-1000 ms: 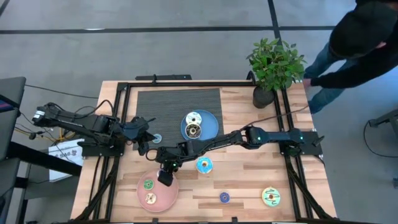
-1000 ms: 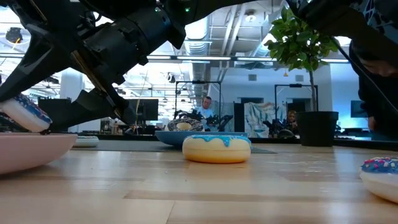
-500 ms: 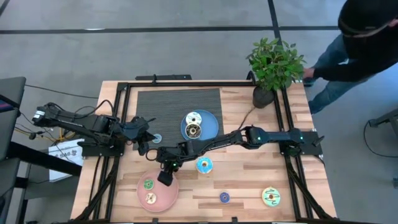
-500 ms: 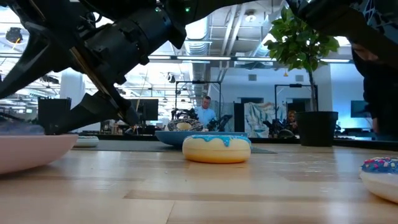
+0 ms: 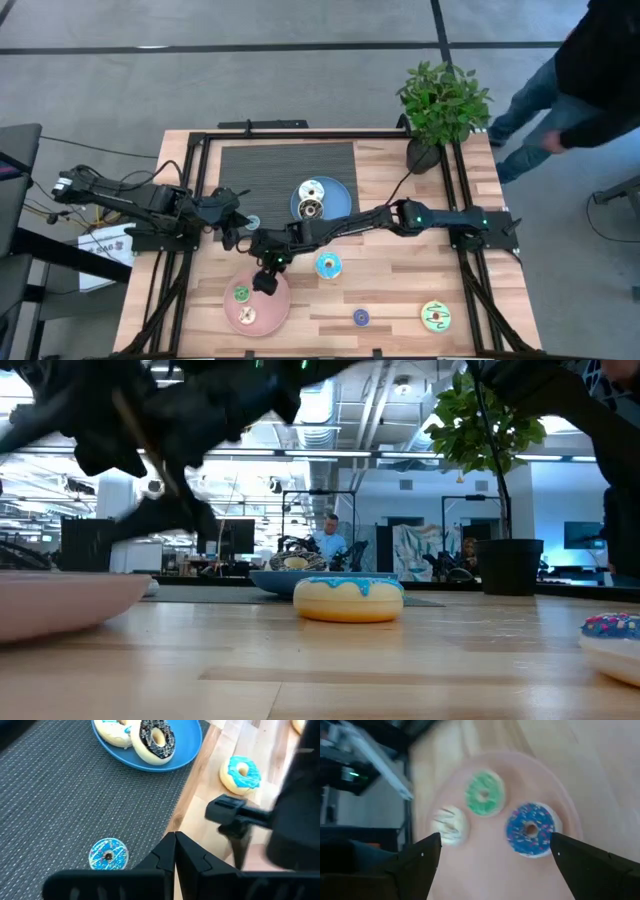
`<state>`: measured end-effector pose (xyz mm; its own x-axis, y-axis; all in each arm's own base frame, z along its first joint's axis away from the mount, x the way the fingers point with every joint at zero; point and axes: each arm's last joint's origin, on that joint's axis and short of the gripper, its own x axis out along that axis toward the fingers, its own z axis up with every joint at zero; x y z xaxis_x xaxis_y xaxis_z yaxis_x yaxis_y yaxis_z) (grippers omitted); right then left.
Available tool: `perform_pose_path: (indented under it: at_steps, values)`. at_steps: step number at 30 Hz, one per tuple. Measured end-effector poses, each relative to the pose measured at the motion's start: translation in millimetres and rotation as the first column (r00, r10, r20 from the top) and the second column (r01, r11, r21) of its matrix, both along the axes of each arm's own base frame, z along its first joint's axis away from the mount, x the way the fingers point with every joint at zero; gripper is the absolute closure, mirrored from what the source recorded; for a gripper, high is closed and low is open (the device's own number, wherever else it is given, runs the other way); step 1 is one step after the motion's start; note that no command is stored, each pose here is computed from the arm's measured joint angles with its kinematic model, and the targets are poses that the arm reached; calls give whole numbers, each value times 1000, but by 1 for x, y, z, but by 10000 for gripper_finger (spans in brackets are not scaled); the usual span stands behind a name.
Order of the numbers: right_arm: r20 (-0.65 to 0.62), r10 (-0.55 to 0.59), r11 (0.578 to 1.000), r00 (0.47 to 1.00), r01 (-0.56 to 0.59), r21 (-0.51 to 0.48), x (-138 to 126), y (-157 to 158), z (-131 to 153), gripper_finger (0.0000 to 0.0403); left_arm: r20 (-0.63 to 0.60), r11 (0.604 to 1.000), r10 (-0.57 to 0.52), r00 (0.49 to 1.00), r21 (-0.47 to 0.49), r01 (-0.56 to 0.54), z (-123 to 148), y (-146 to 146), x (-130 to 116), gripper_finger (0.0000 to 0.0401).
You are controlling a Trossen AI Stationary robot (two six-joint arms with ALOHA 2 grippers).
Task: Pick & Place donuts
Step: Put the small blue donut on the pink plate
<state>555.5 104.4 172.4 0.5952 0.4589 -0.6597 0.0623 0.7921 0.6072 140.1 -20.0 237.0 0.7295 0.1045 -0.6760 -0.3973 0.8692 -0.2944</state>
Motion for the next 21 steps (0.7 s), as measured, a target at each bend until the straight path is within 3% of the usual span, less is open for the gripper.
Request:
perform_pose_path:
  at_steps: [5,8,11,13,17,19,21]
  values:
    - [45,25,999,999,-23,-44,-12,-2,44,41,-5,1000,2,1000,3,-1,0,0,0,401]
    - [1,30,988,1000,-29,-154,-28,-3,63,41,-4,1000,2,1000,3,-2,0,0,0,401]
    - [-93,15,949,996,-44,-313,-51,-2,81,42,-4,1000,2,1000,3,-2,0,0,0,401]
    - [-149,-21,898,989,-46,-437,-69,0,94,42,-4,1000,2,1000,3,-2,0,0,0,401]
    - [-220,-155,712,963,-45,-701,-102,5,108,42,-2,1000,2,1000,3,-2,0,0,0,401]
    - [-220,-194,627,956,-52,-777,-117,7,111,43,12,1000,2,1000,0,-2,1,0,1,401]
    - [-214,-215,584,953,-51,-810,-134,9,113,44,36,1000,2,999,-5,-2,2,0,2,401]
